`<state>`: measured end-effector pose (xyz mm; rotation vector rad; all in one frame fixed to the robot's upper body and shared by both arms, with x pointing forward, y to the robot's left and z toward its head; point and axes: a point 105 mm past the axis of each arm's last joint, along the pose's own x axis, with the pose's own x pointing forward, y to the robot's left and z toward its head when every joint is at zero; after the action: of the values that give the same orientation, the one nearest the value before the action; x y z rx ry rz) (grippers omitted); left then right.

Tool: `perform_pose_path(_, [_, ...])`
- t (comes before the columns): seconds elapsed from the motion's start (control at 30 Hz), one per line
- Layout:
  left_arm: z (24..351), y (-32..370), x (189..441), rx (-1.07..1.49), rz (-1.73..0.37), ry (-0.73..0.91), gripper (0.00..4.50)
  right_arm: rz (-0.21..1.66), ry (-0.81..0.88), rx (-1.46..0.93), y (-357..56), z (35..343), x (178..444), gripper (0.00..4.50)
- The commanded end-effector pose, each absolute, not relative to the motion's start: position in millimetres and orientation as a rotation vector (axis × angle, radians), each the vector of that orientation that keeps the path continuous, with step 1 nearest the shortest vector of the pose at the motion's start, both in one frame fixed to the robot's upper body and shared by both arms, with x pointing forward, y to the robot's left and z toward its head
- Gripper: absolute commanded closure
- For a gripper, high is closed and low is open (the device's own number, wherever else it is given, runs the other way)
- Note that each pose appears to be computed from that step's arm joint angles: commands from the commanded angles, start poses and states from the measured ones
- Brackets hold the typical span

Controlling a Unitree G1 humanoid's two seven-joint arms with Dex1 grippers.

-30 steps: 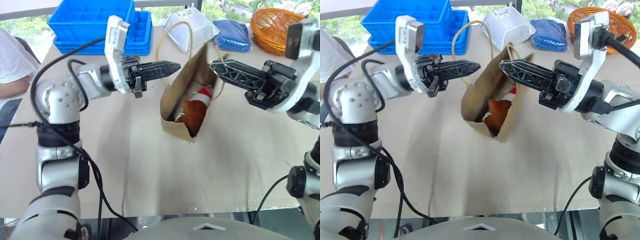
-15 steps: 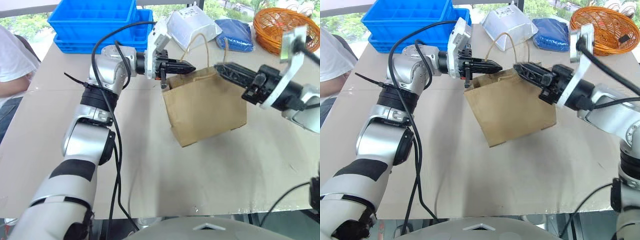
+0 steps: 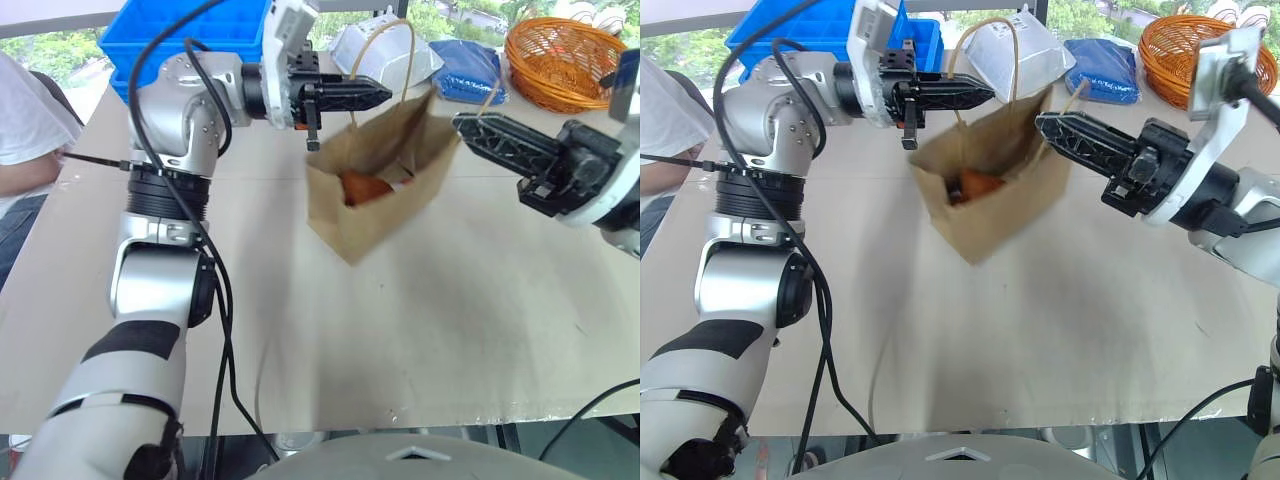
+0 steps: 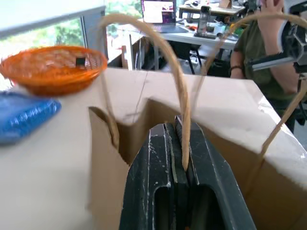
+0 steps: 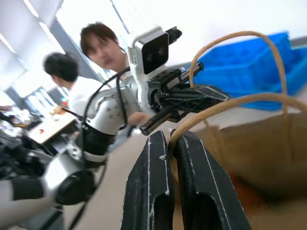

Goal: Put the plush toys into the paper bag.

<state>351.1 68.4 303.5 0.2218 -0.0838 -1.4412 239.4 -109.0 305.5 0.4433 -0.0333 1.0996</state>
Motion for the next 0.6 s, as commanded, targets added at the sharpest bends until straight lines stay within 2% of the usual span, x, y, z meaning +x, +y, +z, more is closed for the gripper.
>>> perform_pose_path(0.03, [298.2, 71.4, 348.9, 0.229, -1.43, -0.091, 4.5, 1.136, -0.093, 0.443, -106.0, 318.7, 230.5, 4.41])
perform_pose_path(0.1, [296.8, 71.4, 349.7, 0.218, -1.422, -0.091, 4.5, 1.129, -0.077, 0.442, -103.6, 314.9, 232.9, 4.41])
perform_pose_path(0.23, [261.3, 73.7, 356.6, 0.265, -1.384, -0.015, 4.5, 1.067, 0.077, 0.307, -95.5, 267.3, 241.5, 4.41])
perform_pose_path(0.33, [247.0, 74.3, 358.0, 0.285, -1.359, -0.006, 4.5, 1.03, 0.082, 0.231, -100.3, 253.7, 245.2, 4.41])
perform_pose_path(0.43, [248.8, 78.3, 352.5, 0.232, -1.366, -0.01, 4.5, 1.022, 0.061, 0.222, -108.6, 252.7, 244.8, 3.65])
perform_pose_path(0.5, [257.0, 81.3, 342.2, 0.167, -1.411, -0.009, 3.79, 1.03, 0.07, 0.155, -111.4, 247.3, 240.1, 2.89])
perform_pose_path(0.53, [261.4, 84.0, 338.2, 0.154, -1.416, -0.016, 3.41, 1.034, 0.074, 0.128, -113.8, 245.3, 236.9, 2.33])
perform_pose_path(0.57, [266.3, 86.9, 335.6, 0.139, -1.412, -0.028, 3.22, 1.032, 0.079, 0.089, -116.6, 243.3, 234.4, 2.11])
perform_pose_path(0.6, [271.6, 91.5, 329.8, 0.105, -1.423, -0.024, 2.73, 1.023, 0.088, 0.024, -121.1, 240.0, 231.8, 1.6])
